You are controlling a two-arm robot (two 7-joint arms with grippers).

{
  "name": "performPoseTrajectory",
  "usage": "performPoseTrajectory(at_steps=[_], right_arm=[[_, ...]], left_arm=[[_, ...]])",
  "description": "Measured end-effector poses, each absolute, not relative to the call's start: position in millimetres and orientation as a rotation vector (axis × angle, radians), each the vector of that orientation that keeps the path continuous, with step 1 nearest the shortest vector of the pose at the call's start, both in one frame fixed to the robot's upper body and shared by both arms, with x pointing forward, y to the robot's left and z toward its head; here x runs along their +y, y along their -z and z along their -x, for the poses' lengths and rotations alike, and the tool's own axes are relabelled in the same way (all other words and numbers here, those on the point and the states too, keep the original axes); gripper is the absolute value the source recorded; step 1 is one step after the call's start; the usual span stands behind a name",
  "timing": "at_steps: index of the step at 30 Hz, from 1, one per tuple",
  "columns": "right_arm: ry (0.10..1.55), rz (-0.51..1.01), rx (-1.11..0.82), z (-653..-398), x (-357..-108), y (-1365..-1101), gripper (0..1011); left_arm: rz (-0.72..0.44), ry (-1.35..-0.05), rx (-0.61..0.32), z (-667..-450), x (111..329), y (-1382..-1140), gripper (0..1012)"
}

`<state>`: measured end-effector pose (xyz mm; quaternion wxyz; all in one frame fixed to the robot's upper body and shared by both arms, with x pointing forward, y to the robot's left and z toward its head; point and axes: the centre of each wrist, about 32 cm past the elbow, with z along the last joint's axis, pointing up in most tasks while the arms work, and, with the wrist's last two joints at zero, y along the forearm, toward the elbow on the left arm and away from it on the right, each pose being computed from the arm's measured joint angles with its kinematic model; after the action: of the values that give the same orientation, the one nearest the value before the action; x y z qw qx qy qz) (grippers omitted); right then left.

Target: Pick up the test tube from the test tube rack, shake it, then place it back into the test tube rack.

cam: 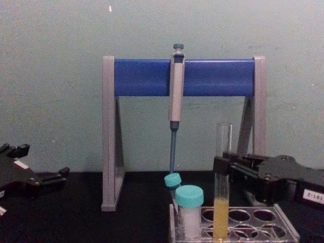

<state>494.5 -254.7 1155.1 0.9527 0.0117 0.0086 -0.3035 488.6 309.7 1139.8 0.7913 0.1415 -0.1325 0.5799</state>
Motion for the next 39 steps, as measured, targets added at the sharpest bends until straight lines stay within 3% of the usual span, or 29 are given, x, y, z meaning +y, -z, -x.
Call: performPoseTrajectory(at_steps=[39], right_arm=[[0.634, 0.003, 0.049, -496.0, -251.6, -1144.1, 228]], left_arm=[[-0.304, -1.248, -0.285, -488.6, 309.7, -1139.8, 1001]])
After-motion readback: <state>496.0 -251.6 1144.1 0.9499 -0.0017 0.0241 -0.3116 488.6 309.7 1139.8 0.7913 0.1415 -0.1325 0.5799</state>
